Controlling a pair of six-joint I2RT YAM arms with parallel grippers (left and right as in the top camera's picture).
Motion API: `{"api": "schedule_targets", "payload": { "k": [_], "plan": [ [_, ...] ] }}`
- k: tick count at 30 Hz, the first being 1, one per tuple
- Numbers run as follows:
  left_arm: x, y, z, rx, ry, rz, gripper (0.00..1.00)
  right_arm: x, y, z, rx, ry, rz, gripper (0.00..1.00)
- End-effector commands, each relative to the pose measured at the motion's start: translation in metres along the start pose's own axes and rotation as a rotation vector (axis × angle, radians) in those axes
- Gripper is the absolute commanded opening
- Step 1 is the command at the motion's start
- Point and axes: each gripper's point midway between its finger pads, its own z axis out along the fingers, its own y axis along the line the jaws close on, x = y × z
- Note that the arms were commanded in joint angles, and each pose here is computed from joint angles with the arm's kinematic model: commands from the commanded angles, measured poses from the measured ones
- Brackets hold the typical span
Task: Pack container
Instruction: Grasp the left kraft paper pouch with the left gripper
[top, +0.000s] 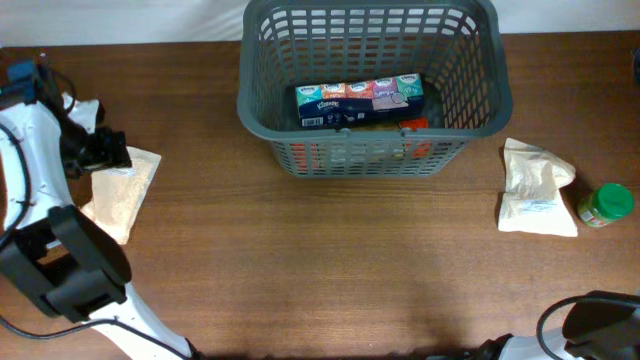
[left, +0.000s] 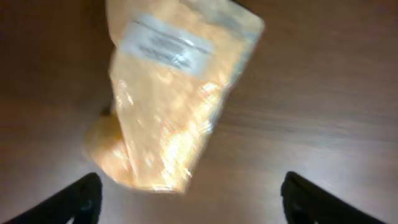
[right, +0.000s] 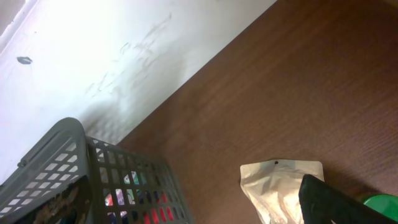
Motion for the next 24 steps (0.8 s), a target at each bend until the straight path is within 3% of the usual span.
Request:
{"api": "schedule_targets", "payload": {
  "k": [1,12,24],
  "plan": [
    [0.007,0.021,0.021,-0.083,0.024,0.091,0.81,-0.004,0.004,-0.005,-0.011,-0.014,-0.001,0.99],
    [0.001,0.038,0.068,-0.151,-0.016,0.183,0.80,-0.004,0.004,-0.005,-0.011,-0.015,-0.001,0.99],
    [0.029,0.023,0.131,0.021,0.114,0.095,0.77,-0.004,0.004,-0.005,-0.011,-0.014,-0.001,0.99]
  ]
}}
